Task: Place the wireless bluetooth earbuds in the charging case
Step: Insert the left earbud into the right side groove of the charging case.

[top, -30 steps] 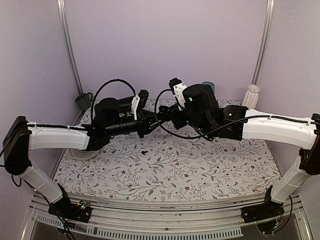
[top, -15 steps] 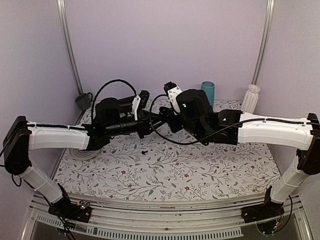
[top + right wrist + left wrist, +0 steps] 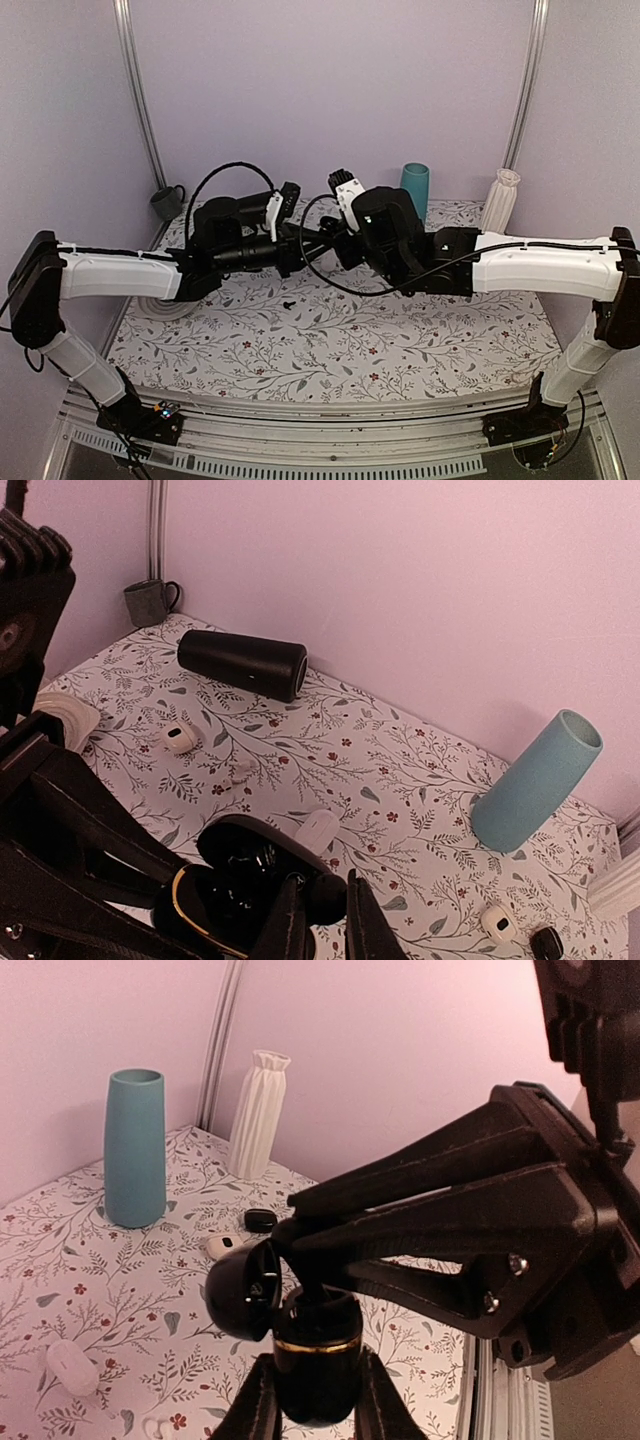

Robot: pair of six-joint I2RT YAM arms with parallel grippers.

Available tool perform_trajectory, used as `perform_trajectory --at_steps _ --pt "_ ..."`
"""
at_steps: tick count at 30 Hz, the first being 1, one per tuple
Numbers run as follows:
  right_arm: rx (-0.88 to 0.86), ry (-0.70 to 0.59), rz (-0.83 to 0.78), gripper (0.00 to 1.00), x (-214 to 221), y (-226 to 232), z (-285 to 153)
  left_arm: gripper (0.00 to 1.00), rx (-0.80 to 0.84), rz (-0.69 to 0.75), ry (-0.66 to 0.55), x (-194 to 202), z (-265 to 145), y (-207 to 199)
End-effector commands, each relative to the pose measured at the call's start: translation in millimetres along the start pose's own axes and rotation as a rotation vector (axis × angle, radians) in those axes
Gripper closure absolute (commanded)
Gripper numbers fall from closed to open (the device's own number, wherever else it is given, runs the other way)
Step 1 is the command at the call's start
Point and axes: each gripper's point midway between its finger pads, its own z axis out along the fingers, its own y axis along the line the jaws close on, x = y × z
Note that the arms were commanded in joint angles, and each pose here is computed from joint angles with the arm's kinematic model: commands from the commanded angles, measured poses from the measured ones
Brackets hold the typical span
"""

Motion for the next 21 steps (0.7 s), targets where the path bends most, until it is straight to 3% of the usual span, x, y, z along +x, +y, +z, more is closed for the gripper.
perform_trajectory --at_steps 1,21 --pt "-0.047 -0.004 -0.010 0.93 5 4 -9 1.00 0.011 0.010 -0.141 -44 1 -10" --pt "-0.208 0.031 0.069 0.86 11 29 -3 1.00 -0.037 -0.016 -0.173 -42 6 3"
